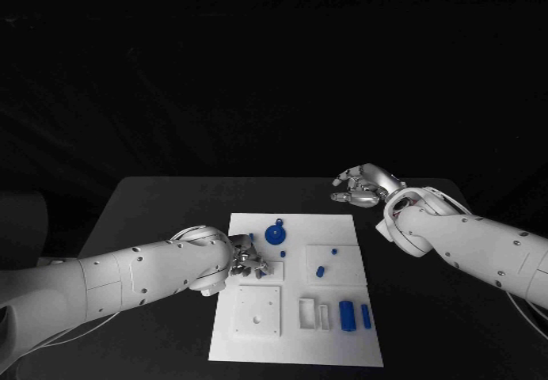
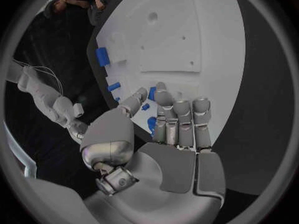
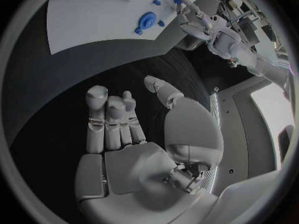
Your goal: Assemble the parts on the task board
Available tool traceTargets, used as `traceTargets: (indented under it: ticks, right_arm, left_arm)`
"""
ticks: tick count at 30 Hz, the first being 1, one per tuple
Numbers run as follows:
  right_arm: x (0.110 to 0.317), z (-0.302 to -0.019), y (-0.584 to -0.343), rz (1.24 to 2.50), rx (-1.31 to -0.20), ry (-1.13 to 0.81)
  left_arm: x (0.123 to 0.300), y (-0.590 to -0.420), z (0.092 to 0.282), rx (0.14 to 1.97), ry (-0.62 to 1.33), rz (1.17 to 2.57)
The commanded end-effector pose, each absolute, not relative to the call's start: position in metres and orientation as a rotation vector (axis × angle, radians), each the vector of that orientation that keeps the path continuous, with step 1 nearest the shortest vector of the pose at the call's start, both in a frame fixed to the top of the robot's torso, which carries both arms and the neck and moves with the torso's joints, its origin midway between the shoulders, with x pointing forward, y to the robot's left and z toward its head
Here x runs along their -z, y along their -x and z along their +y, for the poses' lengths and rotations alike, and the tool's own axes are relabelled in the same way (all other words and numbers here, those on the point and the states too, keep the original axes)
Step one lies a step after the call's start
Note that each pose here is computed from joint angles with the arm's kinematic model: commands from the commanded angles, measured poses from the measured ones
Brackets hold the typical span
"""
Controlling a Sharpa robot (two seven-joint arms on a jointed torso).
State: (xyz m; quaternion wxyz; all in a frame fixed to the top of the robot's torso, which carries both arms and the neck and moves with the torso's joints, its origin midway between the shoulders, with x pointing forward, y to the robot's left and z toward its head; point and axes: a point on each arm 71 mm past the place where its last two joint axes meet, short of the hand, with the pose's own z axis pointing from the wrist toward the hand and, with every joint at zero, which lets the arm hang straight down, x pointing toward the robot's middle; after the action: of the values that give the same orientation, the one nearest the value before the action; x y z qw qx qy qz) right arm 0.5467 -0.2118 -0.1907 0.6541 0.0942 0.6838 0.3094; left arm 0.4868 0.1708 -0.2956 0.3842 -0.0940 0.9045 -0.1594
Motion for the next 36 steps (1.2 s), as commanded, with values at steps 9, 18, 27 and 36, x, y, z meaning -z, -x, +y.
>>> traceTargets:
  ticks: [9, 18, 27, 36]
  right_arm:
    - [0.1909, -0.2095, -0.5451, 1.561, -0.708, -0.194]
    - [0.191, -0.2093, -0.5451, 1.562, -0.707, -0.193]
    - [0.1914, -0.2092, -0.5452, 1.566, -0.707, -0.192]
    - [0.1921, -0.2089, -0.5452, 1.569, -0.707, -0.192]
  left_arm:
    - [0.2965, -0.4906, 0.1734, 0.382, 0.242, 2.299]
    - [0.2969, -0.4912, 0.173, 0.377, 0.242, 2.302]
    - [0.2973, -0.4905, 0.1706, 0.379, 0.233, 2.312]
    - [0.297, -0.4892, 0.169, 0.401, 0.231, 2.317]
